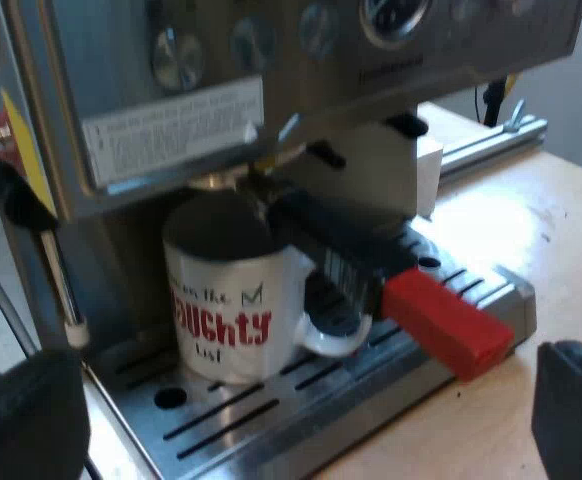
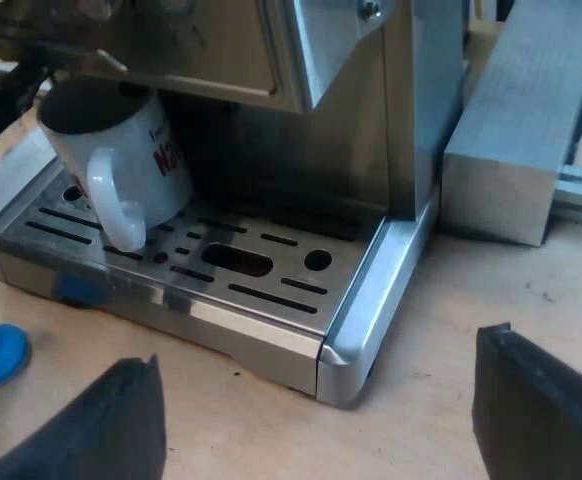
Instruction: Remove mug from coffee machine
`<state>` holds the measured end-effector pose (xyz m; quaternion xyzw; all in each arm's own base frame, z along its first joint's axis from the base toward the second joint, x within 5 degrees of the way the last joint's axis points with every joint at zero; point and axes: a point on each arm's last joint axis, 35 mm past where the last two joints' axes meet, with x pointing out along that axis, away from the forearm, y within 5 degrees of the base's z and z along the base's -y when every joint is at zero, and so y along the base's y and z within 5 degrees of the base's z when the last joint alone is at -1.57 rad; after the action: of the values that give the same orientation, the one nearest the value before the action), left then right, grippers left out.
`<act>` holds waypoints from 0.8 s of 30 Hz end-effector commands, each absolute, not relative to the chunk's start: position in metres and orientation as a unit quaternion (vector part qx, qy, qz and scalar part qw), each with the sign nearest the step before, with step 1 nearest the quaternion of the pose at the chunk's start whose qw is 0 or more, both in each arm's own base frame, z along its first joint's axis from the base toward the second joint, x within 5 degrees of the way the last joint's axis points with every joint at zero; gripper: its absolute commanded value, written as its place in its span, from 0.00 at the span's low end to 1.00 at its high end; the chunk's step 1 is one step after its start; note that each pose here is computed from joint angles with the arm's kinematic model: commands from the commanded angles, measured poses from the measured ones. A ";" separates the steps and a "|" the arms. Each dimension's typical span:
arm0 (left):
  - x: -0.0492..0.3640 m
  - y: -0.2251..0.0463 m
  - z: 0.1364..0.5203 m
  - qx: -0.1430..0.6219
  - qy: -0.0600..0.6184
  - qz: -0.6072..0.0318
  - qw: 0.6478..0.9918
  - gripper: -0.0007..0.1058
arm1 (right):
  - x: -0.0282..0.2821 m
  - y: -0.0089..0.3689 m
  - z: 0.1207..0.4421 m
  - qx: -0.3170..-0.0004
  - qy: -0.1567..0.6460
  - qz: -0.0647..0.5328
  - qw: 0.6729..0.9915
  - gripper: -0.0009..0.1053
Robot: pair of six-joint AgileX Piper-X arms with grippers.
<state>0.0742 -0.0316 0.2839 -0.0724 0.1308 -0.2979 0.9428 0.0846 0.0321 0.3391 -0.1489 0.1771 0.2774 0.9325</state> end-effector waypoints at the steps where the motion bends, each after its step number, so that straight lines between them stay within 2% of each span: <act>1: 0.078 -0.033 0.273 -0.070 0.138 -0.305 0.940 0.86 | 0.102 0.048 0.339 -0.172 0.171 0.330 0.912 0.63; 5: 0.080 -0.034 0.261 -0.072 0.155 -0.303 0.938 0.86 | 0.109 0.056 0.337 -0.178 0.172 0.342 0.906 0.63; 8: 0.083 -0.034 0.250 -0.072 0.161 -0.303 0.937 0.86 | 0.121 0.076 0.333 -0.200 0.172 0.357 0.896 0.63; 13: 0.083 -0.034 0.251 -0.072 0.161 -0.303 0.937 0.86 | 0.131 0.101 0.324 -0.218 0.162 0.366 0.890 0.63; 18: 0.083 -0.034 0.251 -0.072 0.161 -0.303 0.937 0.86 | 0.134 0.123 0.304 -0.215 0.153 0.387 0.883 0.63; 22: 0.083 -0.034 0.251 -0.072 0.161 -0.303 0.937 0.86 | 0.135 0.132 0.296 -0.208 0.143 0.380 0.890 0.63; 23: 0.083 -0.034 0.251 -0.072 0.161 -0.303 0.937 0.86 | 0.134 0.153 0.271 -0.208 0.118 0.375 0.896 0.63; 24: 0.083 -0.034 0.251 -0.072 0.161 -0.303 0.937 0.86 | 0.133 0.156 0.270 -0.207 0.111 0.375 0.897 0.63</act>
<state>0.0823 -0.0337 0.2484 -0.0754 0.1698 -0.2960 0.9369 0.1339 0.1415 0.2746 -0.2184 0.1588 0.3783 0.8854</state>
